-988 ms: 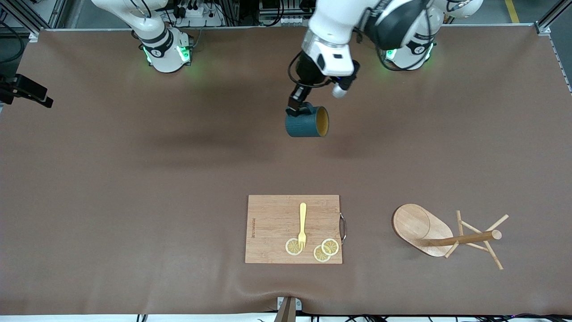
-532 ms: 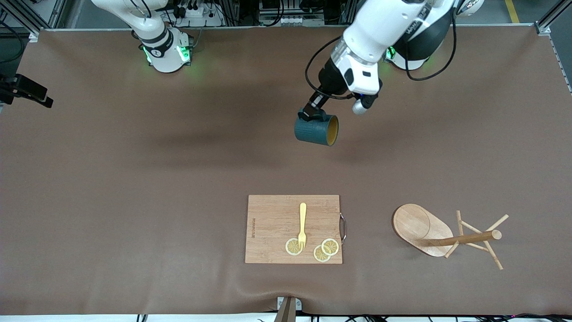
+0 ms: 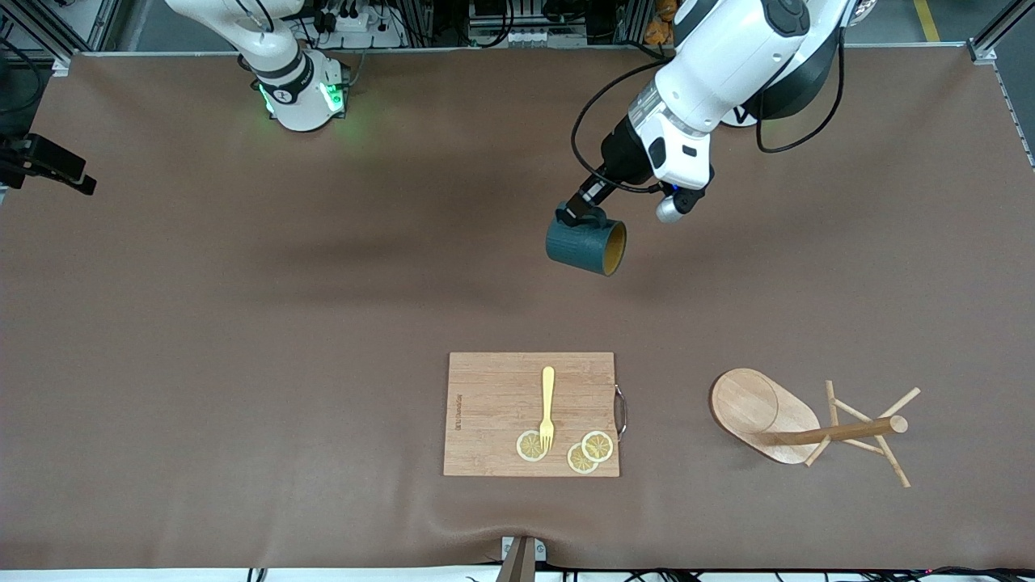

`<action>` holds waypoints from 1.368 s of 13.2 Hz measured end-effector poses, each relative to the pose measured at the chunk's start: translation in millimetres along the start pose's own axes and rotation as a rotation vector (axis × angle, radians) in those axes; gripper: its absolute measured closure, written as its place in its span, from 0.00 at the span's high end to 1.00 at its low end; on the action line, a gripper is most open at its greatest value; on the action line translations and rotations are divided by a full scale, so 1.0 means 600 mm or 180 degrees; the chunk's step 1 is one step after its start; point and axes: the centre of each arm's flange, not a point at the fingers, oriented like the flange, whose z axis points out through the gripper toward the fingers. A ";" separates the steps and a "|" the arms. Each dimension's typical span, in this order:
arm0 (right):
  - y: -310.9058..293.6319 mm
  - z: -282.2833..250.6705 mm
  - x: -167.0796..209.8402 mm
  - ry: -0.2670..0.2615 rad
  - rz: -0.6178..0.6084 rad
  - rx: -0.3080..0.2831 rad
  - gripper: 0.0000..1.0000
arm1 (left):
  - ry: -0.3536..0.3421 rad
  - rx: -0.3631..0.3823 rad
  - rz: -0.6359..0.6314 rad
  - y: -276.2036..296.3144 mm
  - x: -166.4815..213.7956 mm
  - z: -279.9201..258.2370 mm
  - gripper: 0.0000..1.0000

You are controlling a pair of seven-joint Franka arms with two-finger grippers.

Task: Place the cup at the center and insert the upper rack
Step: 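Carry the teal mug with the left gripper toward the mug tree, then lower the teal mug with the left gripper beside the mug tree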

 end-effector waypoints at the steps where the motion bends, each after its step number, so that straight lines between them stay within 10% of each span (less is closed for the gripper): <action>1: 0.000 0.000 0.000 0.0000 0.0000 0.0000 1.00 | -0.0039 -0.0030 0.0021 0.001 0.006 -0.004 0.20; 18: 0.000 0.000 0.000 -0.0001 -0.0001 0.0000 1.00 | -0.0443 -0.0215 0.0295 -0.066 0.284 -0.092 0.20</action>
